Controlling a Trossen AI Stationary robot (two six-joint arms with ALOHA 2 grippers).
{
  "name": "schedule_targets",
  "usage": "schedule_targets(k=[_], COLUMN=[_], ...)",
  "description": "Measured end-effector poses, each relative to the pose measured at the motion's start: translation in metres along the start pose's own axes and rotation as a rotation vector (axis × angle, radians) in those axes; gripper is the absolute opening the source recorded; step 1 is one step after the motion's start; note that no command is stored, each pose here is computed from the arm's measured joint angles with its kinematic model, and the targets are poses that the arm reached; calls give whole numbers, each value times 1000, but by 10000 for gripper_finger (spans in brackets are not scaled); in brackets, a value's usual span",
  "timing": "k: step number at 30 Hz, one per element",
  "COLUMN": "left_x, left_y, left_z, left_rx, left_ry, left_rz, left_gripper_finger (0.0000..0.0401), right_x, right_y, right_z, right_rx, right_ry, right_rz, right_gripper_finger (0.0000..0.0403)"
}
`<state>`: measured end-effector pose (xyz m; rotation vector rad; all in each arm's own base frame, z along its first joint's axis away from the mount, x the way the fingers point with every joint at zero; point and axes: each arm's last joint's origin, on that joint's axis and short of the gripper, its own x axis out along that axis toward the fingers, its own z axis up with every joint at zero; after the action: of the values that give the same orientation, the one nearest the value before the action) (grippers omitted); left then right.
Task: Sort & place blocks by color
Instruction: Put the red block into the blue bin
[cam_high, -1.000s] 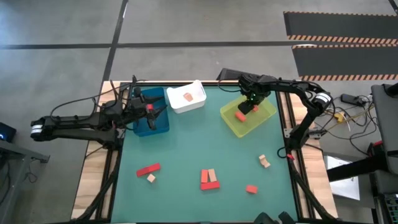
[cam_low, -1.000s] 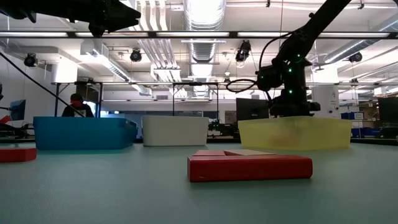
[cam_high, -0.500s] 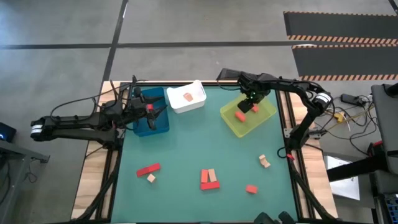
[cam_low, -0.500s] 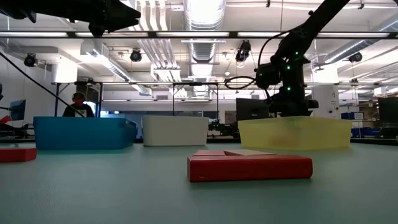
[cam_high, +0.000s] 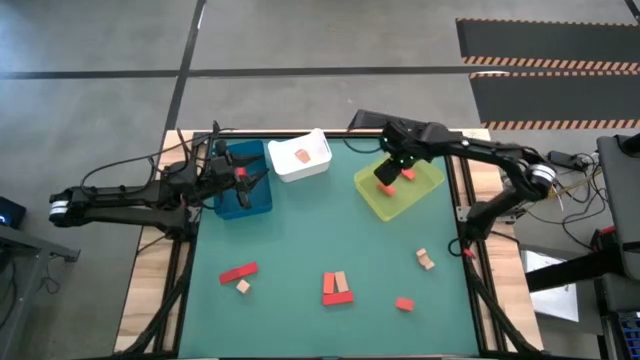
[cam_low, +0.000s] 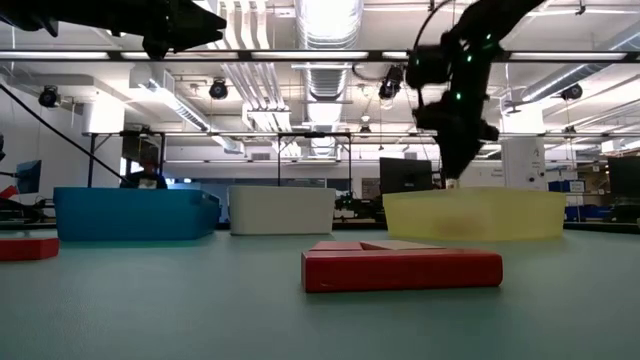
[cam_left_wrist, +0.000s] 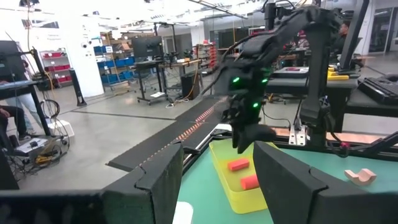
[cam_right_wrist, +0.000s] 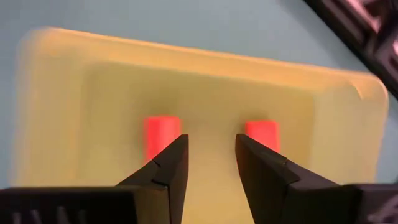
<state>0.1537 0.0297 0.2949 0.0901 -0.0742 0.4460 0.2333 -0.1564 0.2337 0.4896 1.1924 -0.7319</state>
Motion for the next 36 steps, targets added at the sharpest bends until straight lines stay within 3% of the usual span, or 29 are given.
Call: schedule_targets(k=[11, 17, 25, 29, 36], left_x=[0, 2, 10, 9, -6], left_y=[-1, -4, -24, -42, -76], left_z=[-7, -19, -34, -48, -75], left_rx=[-125, -243, -388, -456, -414], left_ry=[32, 145, 293, 532, 1127], left_rz=[-3, -34, -262, -370, -303], left_gripper_finger=[180, 180, 180, 180, 180], right_x=[-50, -58, -54, -50, -42], right_y=[65, 100, 133, 139, 138], right_z=[-27, -42, -59, -65, -70], right_rx=[-170, -310, -456, -491, -502], right_ry=[-350, -510, -717, -776, -766], right_rz=[102, 153, 279, 305, 298], right_gripper_finger=[101, 89, 72, 68, 72])
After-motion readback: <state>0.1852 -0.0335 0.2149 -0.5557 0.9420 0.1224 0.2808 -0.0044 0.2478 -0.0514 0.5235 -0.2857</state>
